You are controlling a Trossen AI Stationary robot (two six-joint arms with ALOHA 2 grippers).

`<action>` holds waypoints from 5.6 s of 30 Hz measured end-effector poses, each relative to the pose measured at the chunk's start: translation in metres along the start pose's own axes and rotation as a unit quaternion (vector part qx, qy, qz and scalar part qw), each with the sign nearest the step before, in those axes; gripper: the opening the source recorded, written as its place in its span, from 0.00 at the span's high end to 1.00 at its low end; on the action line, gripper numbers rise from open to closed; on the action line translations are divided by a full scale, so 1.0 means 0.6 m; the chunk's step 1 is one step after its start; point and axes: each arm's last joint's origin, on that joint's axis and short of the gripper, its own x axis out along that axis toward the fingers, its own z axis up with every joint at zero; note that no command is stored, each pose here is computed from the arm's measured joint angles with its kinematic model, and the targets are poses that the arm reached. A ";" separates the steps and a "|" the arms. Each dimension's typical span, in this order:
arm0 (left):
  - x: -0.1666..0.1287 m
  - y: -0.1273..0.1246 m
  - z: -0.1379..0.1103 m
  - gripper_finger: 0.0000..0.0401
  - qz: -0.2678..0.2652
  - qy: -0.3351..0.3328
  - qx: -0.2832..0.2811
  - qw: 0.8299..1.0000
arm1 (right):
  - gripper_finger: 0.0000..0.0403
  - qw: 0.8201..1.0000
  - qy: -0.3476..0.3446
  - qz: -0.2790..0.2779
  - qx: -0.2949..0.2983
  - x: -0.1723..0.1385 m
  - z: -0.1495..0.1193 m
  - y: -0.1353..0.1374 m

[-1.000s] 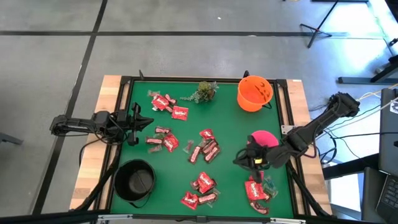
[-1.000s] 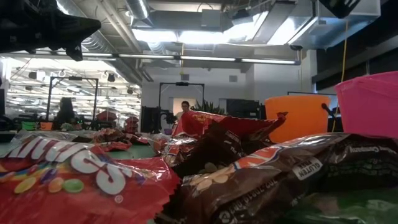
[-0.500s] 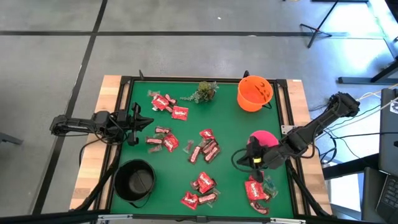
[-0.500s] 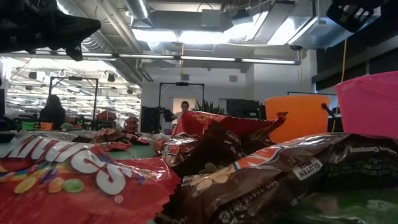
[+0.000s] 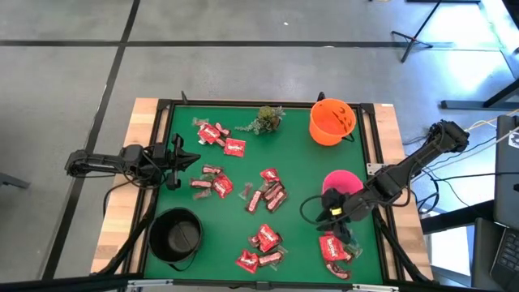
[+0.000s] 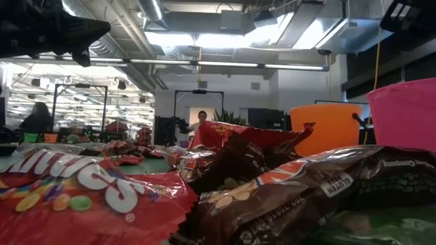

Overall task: Sort candy
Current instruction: Put the red candy into the orange bucket

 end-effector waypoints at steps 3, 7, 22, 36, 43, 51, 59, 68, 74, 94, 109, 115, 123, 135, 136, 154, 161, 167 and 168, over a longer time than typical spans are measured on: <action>0.000 0.000 0.000 1.00 0.000 0.000 0.000 1.000 | 0.65 1.000 0.020 0.002 0.004 0.000 -0.004 -0.002; 0.000 0.000 0.000 1.00 0.000 0.000 0.000 1.000 | 0.68 0.999 0.044 0.004 0.001 0.009 -0.003 0.002; 0.000 0.000 0.000 1.00 0.000 0.000 0.000 1.000 | 0.69 0.975 0.223 -0.019 -0.001 0.106 -0.068 0.016; 0.000 0.000 0.000 1.00 0.000 0.000 0.000 1.000 | 0.69 0.968 0.232 -0.096 0.002 0.151 -0.121 0.019; 0.000 0.000 0.000 1.00 0.000 0.000 0.000 1.000 | 0.69 0.961 0.246 -0.123 0.005 0.174 -0.132 0.008; 0.000 0.000 0.000 1.00 0.000 0.000 0.000 1.000 | 0.69 0.953 0.265 -0.148 0.004 0.197 -0.145 -0.002; 0.000 0.000 0.000 1.00 0.000 0.000 0.000 1.000 | 0.69 0.951 0.268 -0.151 0.005 0.200 -0.147 -0.004; 0.000 0.000 0.000 1.00 0.000 0.000 0.000 1.000 | 0.69 0.950 0.276 -0.146 0.003 0.186 -0.127 0.022; 0.000 0.000 0.000 1.00 0.000 0.000 0.000 1.000 | 0.69 0.945 0.278 -0.172 -0.029 0.161 -0.097 0.055; 0.000 0.000 0.000 1.00 0.000 0.000 0.000 1.000 | 0.41 0.938 0.269 -0.210 -0.064 0.152 -0.093 0.051; 0.000 0.000 0.000 1.00 0.000 0.000 0.000 1.000 | 0.38 0.930 0.300 -0.202 -0.064 0.188 -0.130 0.019; 0.000 0.000 0.000 1.00 0.000 0.000 0.000 1.000 | 0.38 0.917 0.339 -0.200 -0.072 0.217 -0.147 0.010; 0.000 0.000 0.000 1.00 0.003 0.000 0.000 1.000 | 0.42 0.912 0.345 -0.211 -0.073 0.225 -0.152 0.004; 0.000 0.000 0.000 1.00 0.002 0.000 0.000 1.000 | 0.84 0.911 0.336 -0.225 -0.082 0.224 -0.145 0.011; 0.000 0.000 0.000 1.00 0.002 0.000 0.000 1.000 | 0.86 0.911 0.332 -0.229 -0.085 0.223 -0.142 0.015; 0.000 0.000 0.000 1.00 0.002 0.000 0.000 1.000 | 1.00 0.916 0.288 -0.258 -0.105 0.215 -0.114 0.044; 0.000 0.000 0.000 1.00 0.002 0.000 0.000 1.000 | 1.00 0.918 0.283 -0.256 -0.106 0.212 -0.110 0.048; 0.000 0.000 0.000 1.00 0.002 0.000 0.000 1.000 | 1.00 0.917 0.247 -0.283 -0.131 0.198 -0.085 0.070; 0.000 0.000 0.000 1.00 0.002 0.000 0.000 1.000 | 1.00 0.917 0.241 -0.288 -0.134 0.194 -0.078 0.074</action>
